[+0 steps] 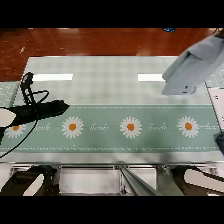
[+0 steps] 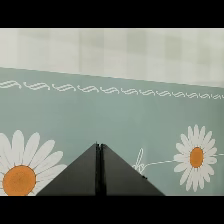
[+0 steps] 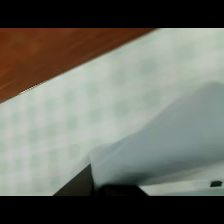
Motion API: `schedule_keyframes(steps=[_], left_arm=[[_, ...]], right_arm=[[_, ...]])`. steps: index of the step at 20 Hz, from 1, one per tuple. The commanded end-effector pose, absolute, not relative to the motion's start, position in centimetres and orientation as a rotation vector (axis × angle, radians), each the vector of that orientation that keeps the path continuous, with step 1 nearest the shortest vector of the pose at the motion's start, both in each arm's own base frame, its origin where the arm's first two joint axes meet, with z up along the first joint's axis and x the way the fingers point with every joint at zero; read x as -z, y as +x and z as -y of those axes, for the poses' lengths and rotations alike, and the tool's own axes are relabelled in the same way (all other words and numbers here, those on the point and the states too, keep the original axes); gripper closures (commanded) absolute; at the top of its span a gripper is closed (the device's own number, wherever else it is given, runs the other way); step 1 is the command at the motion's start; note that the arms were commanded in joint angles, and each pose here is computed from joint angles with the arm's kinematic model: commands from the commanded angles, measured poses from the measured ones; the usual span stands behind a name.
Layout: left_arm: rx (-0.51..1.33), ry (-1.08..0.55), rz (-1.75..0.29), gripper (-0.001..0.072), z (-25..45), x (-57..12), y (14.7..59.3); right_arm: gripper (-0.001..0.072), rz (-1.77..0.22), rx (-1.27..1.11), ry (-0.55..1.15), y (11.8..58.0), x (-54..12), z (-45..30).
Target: Fold the shirts.
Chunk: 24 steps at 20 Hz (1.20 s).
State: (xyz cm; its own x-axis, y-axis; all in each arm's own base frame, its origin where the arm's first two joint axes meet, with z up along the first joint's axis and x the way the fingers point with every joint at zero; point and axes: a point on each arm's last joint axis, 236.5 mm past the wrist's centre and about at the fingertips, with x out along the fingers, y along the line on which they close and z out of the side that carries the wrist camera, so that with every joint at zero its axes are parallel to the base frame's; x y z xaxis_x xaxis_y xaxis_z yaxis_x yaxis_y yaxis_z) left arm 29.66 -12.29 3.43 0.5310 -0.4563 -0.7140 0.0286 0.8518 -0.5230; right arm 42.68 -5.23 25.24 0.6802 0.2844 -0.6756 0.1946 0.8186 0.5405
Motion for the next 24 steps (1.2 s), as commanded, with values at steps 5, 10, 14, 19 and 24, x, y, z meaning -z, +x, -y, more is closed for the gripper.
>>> schedule_keyframes(steps=[5,10,14,19,24], left_arm=[[0.289,-0.491,-0.929,0.0692,12.0,-3.9,30.6],[0.284,-0.492,-0.911,0.0692,11.8,-4.2,31.0],[0.281,-0.493,-0.904,0.0692,11.8,-4.2,31.1],[0.280,-0.494,-0.902,0.0692,11.7,-4.3,31.2],[0.251,-0.502,-0.862,0.0692,11.2,-4.2,32.6]], right_arm=[[0.0689,-0.953,0.307,0.689,30.6,-21.2,12.5],[0.0689,-1.042,0.634,0.845,19.7,-14.1,17.0],[0.0689,-1.166,0.936,0.982,10.3,-8.7,18.2],[0.0688,-1.459,1.138,0.969,2.3,-3.1,16.3],[0.0302,-1.520,1.179,0.951,0.9,-1.0,16.5]])
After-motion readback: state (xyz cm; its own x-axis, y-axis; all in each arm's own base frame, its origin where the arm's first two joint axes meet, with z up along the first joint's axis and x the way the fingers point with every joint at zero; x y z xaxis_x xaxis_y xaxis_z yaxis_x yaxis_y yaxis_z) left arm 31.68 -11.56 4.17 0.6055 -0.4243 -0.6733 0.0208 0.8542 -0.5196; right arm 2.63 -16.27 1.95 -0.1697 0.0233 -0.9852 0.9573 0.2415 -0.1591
